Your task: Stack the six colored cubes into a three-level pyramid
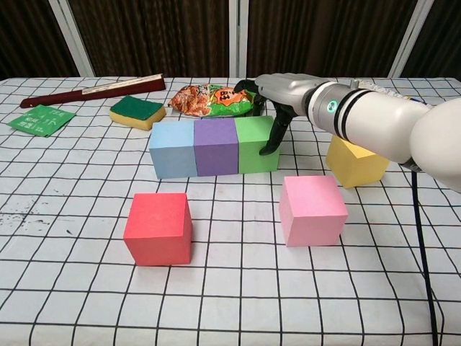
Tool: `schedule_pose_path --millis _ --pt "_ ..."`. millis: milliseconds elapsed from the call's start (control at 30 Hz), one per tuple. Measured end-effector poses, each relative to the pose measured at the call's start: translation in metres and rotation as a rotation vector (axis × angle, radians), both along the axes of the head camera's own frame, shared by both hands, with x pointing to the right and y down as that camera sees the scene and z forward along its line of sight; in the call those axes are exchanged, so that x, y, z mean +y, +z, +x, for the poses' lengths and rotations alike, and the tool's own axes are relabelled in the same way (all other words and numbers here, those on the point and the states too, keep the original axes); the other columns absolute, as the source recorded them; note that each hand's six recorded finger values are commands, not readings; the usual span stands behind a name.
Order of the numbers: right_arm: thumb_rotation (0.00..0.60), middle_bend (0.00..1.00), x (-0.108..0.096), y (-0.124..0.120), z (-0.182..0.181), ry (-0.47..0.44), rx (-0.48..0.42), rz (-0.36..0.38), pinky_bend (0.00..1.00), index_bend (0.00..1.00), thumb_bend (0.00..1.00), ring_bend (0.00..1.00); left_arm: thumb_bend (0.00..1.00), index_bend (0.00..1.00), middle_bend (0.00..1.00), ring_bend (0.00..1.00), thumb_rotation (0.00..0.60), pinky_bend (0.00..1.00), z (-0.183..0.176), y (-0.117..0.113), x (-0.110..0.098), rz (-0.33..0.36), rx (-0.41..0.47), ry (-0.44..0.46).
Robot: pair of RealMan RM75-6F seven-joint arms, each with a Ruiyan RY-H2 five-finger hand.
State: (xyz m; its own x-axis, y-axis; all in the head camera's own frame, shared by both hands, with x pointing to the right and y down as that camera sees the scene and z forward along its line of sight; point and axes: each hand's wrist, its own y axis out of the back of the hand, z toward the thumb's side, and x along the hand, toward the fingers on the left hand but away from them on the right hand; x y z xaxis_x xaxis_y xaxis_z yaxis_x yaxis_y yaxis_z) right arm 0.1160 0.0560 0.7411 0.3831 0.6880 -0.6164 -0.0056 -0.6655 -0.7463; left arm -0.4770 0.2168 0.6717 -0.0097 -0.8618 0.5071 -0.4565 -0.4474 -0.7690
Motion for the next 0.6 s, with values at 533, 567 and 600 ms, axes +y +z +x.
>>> schedule_pose_path --millis 533,567,600 --pt "0.600 0.47 -0.0006 0.0012 -0.0025 0.001 -0.004 -0.011 0.00 0.00 0.12 0.07 0.00 0.13 0.16 0.04 0.600 0.06 -0.0010 0.0018 0.0004 -0.007 0.000 -0.004" --pt "0.600 0.47 -0.0001 0.0016 -0.0031 0.001 -0.005 -0.012 0.00 0.00 0.12 0.07 0.00 0.13 0.16 0.04 0.600 0.06 -0.0011 0.0017 0.0004 -0.007 0.000 -0.004" --pt "0.600 0.47 0.0002 0.0019 -0.0035 0.001 -0.005 -0.012 0.00 0.00 0.12 0.07 0.00 0.13 0.16 0.04 0.600 0.06 -0.0012 0.0017 0.0005 -0.007 0.000 -0.005"
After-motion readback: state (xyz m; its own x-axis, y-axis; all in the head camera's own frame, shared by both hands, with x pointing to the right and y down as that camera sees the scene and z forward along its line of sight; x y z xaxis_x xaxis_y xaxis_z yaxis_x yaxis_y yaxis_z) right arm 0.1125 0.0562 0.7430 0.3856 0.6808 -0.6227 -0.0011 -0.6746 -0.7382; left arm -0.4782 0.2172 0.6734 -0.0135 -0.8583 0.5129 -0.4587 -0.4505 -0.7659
